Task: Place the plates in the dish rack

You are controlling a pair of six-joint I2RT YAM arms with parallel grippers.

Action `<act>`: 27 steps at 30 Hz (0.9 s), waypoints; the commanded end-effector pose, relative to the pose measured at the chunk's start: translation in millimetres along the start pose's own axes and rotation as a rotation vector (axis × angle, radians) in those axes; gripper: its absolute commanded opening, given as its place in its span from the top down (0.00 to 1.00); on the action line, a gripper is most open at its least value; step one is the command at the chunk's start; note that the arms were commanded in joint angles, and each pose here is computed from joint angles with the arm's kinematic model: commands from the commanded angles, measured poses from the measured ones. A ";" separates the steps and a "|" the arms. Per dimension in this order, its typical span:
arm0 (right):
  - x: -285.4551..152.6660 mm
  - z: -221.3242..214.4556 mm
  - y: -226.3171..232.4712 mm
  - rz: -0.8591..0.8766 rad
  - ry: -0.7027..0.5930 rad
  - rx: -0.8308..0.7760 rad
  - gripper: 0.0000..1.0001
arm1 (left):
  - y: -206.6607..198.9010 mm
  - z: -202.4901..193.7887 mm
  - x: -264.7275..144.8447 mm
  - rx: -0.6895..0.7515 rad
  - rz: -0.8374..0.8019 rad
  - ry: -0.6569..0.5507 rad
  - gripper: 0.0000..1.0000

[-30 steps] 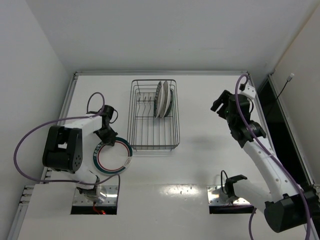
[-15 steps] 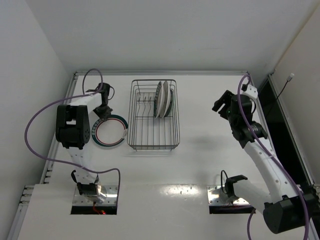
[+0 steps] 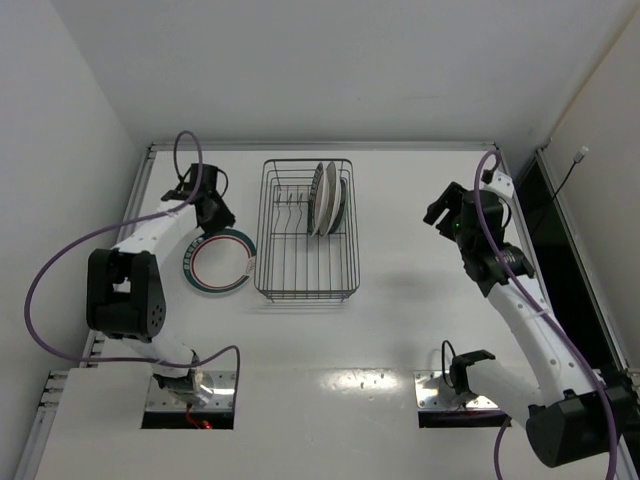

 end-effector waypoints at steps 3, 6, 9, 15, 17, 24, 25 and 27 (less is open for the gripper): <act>0.5 4.3 5.3 0.034 -0.024 0.025 0.35 | -12.5 -32.3 -10.3 0.096 -0.146 0.051 0.78; 2.4 1.9 5.4 0.034 -0.011 0.022 0.35 | -3.4 -45.7 -5.4 0.103 -0.104 0.085 1.00; 2.4 1.9 5.4 0.034 -0.011 0.022 0.35 | 7.3 -60.3 7.7 0.116 -0.027 0.148 1.00; 2.4 1.9 5.4 0.034 -0.011 0.022 0.35 | 24.4 -63.0 23.7 0.122 0.117 0.175 1.00; 2.6 2.6 4.7 0.028 -0.017 0.022 0.35 | 29.3 -54.1 28.2 0.119 0.168 0.161 1.00; 2.6 2.6 4.6 0.027 -0.017 0.022 0.35 | 60.2 -34.0 47.4 0.035 0.296 0.169 1.00; 2.6 2.6 4.6 0.027 -0.017 0.022 0.35 | 64.6 -32.0 51.2 0.023 0.306 0.175 1.00; 2.6 2.6 4.6 0.027 -0.017 0.022 0.35 | 79.1 -28.3 58.0 -0.014 0.332 0.188 1.00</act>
Point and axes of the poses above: each gripper's point midway between its finger pads, its own x axis out along the fingers, its own y axis along the line the jaws close on, z = x × y, the point moved 6 cm from there along -x, back along the fingers, and after that the axes turned 12 degrees about x, right-handed, at the moved point
